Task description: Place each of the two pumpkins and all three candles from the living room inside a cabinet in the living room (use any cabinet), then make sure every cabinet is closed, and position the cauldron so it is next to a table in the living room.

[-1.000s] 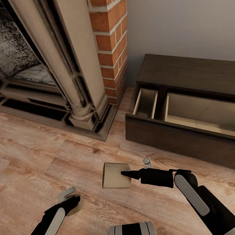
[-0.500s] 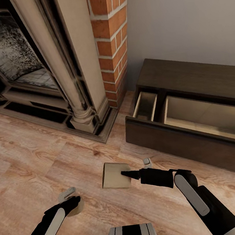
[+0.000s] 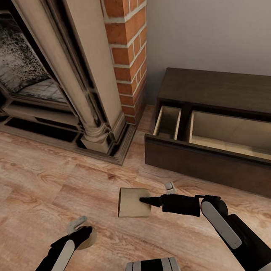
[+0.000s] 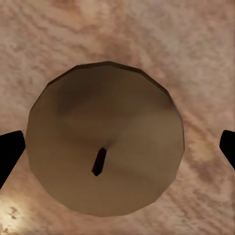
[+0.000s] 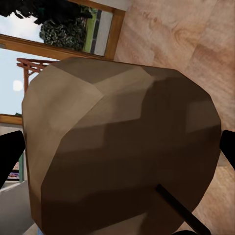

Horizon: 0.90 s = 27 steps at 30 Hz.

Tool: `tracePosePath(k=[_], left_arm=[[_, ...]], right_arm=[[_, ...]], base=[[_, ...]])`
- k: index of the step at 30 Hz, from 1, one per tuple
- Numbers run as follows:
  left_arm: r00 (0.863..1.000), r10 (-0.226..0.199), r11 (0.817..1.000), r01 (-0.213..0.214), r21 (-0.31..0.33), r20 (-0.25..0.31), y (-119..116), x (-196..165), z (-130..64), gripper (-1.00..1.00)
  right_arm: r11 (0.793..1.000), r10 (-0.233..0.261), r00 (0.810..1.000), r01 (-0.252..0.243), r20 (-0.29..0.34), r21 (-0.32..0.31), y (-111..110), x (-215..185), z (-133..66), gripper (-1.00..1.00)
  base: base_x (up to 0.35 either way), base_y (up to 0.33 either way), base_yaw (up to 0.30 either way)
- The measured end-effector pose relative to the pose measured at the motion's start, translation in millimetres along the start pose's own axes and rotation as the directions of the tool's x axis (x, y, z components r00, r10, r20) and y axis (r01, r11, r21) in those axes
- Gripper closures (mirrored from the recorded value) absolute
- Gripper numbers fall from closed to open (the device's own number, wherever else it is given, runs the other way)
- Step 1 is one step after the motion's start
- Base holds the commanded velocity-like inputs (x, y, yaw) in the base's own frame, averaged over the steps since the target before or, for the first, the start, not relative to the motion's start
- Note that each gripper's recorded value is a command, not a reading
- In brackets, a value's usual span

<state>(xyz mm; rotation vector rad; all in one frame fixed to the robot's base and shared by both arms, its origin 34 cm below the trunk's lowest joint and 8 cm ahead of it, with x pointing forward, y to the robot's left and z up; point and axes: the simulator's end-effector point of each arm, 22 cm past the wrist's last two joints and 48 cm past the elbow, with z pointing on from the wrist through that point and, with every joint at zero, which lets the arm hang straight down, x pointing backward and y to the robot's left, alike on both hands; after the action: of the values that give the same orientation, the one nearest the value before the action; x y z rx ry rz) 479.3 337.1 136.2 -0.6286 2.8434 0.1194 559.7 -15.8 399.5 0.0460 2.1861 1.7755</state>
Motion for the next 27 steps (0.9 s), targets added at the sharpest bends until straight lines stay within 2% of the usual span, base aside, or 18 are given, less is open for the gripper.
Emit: tracePosePath(k=[11,27], left_arm=[[0.999,-0.022,0.999,0.023,-0.026,0.03,10.1,-0.4,4.4,-1.0],[1.0,-0.02,0.999,0.02,-0.03,0.02,11.5,4.8,8.5,-1.0]], right_arm=[[1.0,-0.001,1.0,0.001,0.0,-0.001,0.7,-0.3,0.0,1.0],[1.0,0.01,1.0,-0.01,-0.002,0.0,-4.4,2.1,0.8,1.0]], base=[[0.0,0.0,0.0],[0.0,0.0,0.0]])
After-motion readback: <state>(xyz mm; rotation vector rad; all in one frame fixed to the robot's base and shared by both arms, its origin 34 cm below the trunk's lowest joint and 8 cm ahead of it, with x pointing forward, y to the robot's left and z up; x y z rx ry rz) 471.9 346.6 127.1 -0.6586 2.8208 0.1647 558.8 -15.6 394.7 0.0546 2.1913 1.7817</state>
